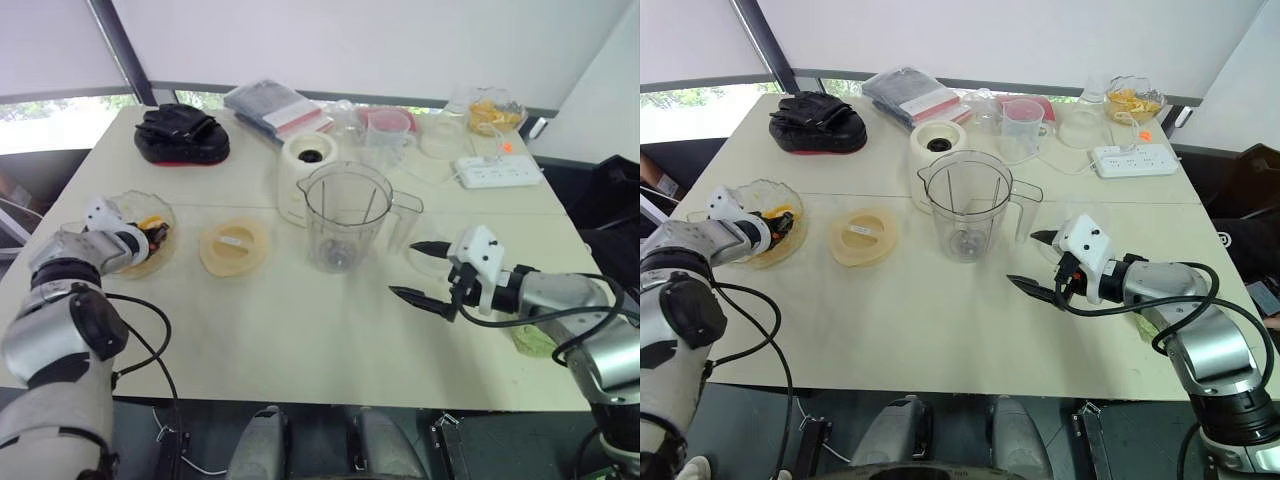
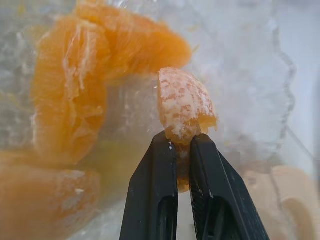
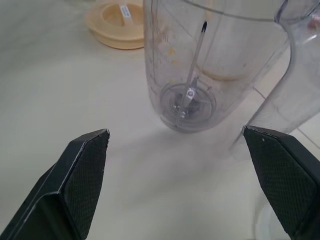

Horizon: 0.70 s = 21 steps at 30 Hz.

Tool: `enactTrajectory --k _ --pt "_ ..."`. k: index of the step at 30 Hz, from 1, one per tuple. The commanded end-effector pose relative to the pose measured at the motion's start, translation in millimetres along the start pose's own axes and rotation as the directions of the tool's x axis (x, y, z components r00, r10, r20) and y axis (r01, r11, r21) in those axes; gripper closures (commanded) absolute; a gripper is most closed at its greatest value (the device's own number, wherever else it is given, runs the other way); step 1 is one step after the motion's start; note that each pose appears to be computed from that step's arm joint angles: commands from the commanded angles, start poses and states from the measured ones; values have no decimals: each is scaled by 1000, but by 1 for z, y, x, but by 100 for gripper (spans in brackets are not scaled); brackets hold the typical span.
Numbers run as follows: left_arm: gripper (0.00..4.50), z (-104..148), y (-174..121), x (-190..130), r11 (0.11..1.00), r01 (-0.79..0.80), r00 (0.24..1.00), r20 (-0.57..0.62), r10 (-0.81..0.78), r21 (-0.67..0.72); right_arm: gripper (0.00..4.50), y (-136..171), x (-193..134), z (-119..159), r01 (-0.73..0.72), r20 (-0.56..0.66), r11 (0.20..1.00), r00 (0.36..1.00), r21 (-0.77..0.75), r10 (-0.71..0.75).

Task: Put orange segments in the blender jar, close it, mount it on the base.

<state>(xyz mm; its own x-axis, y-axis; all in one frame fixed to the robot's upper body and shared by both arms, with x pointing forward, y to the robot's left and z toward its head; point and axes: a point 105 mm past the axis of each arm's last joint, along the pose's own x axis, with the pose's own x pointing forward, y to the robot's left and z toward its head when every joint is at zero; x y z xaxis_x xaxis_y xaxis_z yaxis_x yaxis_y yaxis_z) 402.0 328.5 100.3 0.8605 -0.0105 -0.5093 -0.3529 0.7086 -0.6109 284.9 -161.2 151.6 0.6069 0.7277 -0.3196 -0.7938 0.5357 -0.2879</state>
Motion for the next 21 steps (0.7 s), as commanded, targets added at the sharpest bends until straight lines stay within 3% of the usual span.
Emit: enactTrajectory --k 1,14,21 --pt "415 19 -4 -10 998 62 996 59 -61 -23 0 -3 1 10 -2 33 999 999 -36 3" --pt "415 29 11 -27 971 224 961 183 -205 -87 0 -6 7 11 -26 40 998 999 -50 28" --pt "415 22 8 -36 938 339 921 230 -313 -79 0 -7 9 13 -32 45 998 998 -58 35"
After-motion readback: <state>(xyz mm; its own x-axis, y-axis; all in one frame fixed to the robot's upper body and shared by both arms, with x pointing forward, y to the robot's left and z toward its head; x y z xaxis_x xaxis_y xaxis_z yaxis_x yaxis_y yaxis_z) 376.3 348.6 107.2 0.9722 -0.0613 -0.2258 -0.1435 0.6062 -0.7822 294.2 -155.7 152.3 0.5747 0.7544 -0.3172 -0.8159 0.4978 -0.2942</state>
